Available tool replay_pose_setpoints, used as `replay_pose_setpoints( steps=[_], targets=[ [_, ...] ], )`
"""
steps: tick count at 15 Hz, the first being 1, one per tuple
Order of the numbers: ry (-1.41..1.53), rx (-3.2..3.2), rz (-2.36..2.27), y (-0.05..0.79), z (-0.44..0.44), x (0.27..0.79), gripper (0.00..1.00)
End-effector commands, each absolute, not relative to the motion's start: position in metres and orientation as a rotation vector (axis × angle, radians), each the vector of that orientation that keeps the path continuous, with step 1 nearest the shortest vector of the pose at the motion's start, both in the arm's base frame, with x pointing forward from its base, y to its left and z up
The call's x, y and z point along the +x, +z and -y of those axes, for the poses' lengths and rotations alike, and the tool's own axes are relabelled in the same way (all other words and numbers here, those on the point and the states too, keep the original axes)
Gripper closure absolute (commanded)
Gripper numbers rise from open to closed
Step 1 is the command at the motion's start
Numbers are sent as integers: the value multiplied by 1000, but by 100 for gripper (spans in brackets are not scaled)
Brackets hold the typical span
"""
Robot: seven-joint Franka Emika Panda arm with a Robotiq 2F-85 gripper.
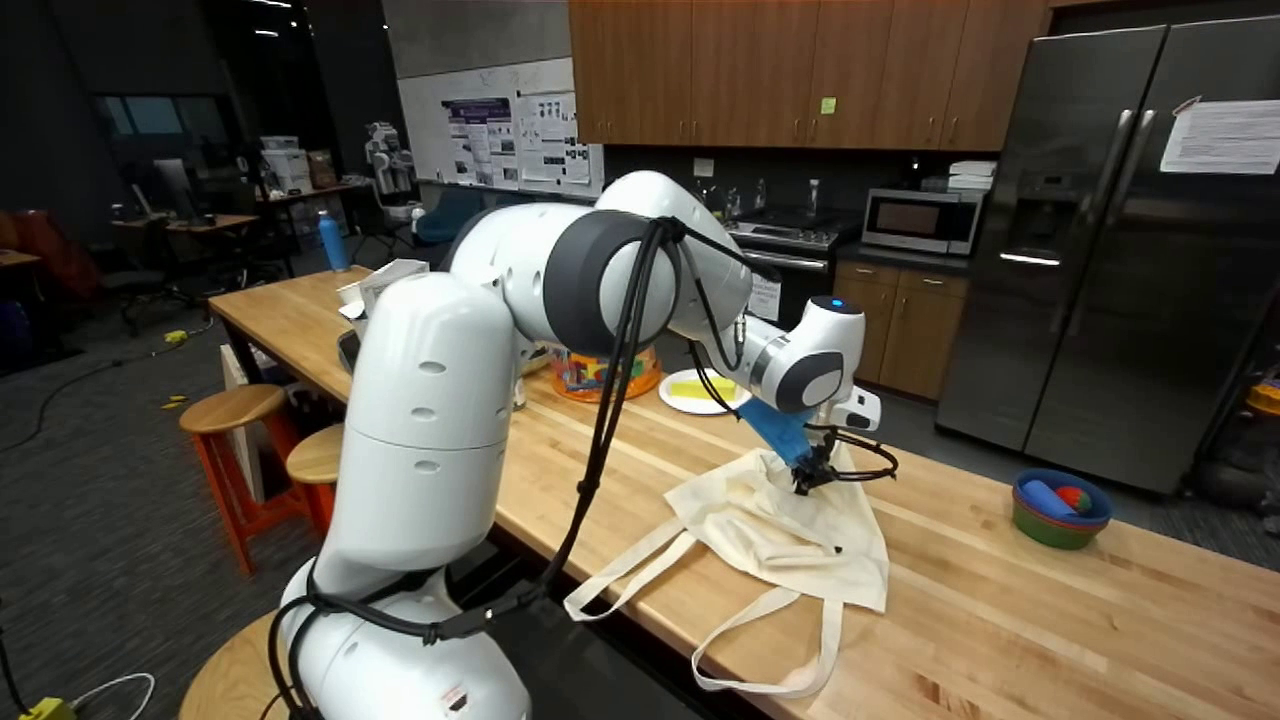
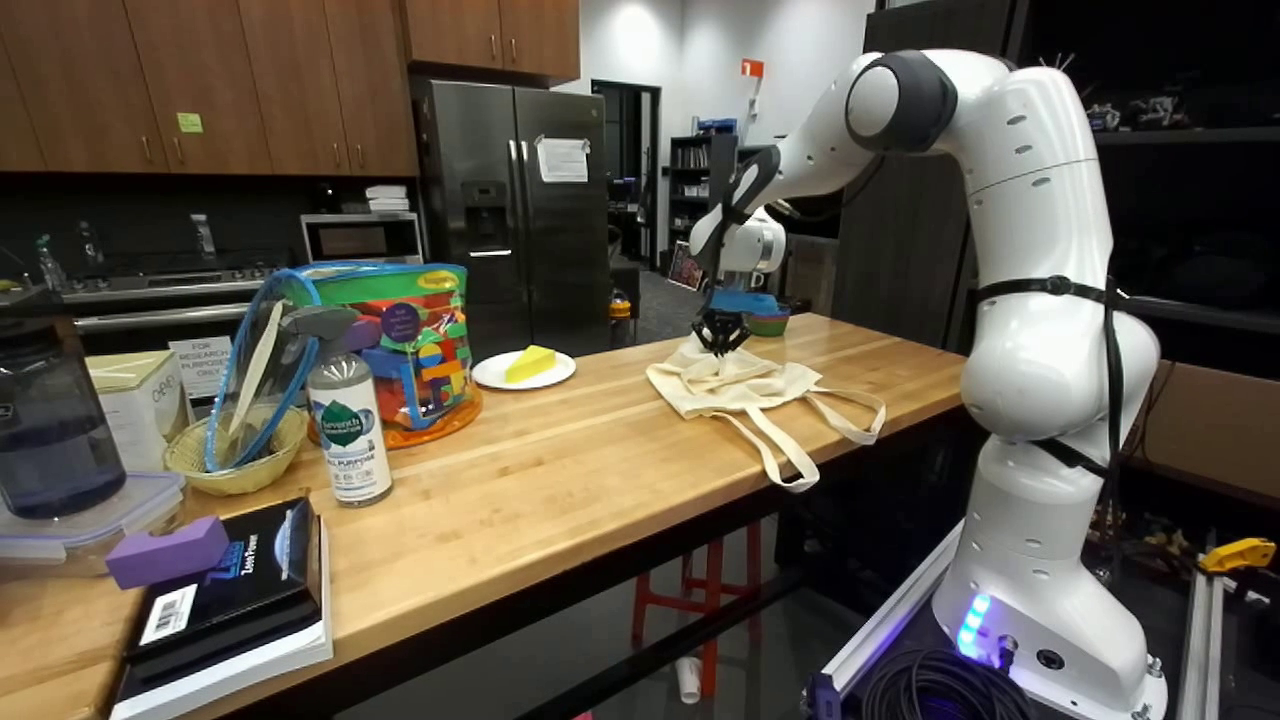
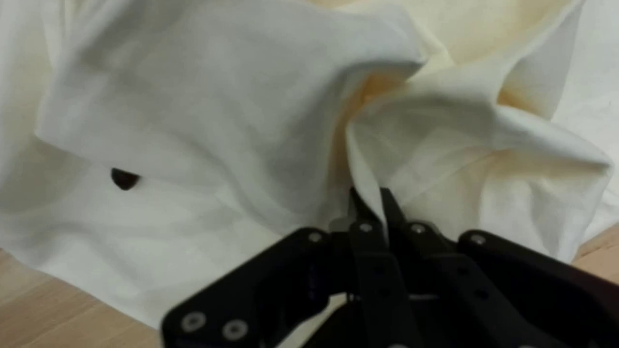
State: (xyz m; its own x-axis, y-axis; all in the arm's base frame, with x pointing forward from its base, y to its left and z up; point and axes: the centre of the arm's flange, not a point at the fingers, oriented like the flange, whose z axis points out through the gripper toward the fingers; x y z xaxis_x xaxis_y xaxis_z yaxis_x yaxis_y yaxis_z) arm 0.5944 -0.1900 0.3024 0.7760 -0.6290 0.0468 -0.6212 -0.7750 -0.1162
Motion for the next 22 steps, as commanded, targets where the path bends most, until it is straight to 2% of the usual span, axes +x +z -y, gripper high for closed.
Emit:
replay_pose_setpoints(
  steps=[1, 3, 4, 10, 11, 12, 14, 15, 17, 19, 20, 22],
  targets=[
    [-126, -2872, -1012, 302, 189, 595, 87],
    [-124, -2872, -1011, 301, 189, 594, 74],
    [-124, -2873, -1010, 301, 189, 595, 72],
    [-124, -2873, -1010, 301, 189, 595, 72],
    [-129, -2878, -998, 303, 184, 594, 47],
    [-141, -2889, -980, 307, 179, 594, 45],
    [-178, -2905, -975, 312, 174, 596, 36],
    [-193, -2901, -978, 315, 174, 597, 79],
    [-237, -2883, -1008, 321, 183, 601, 75],
    [-281, -2857, -1065, 326, 198, 601, 87],
    [-300, -2845, -1099, 328, 208, 601, 96],
    [-322, -2821, -1172, 330, 229, 598, 100]
  ],
)
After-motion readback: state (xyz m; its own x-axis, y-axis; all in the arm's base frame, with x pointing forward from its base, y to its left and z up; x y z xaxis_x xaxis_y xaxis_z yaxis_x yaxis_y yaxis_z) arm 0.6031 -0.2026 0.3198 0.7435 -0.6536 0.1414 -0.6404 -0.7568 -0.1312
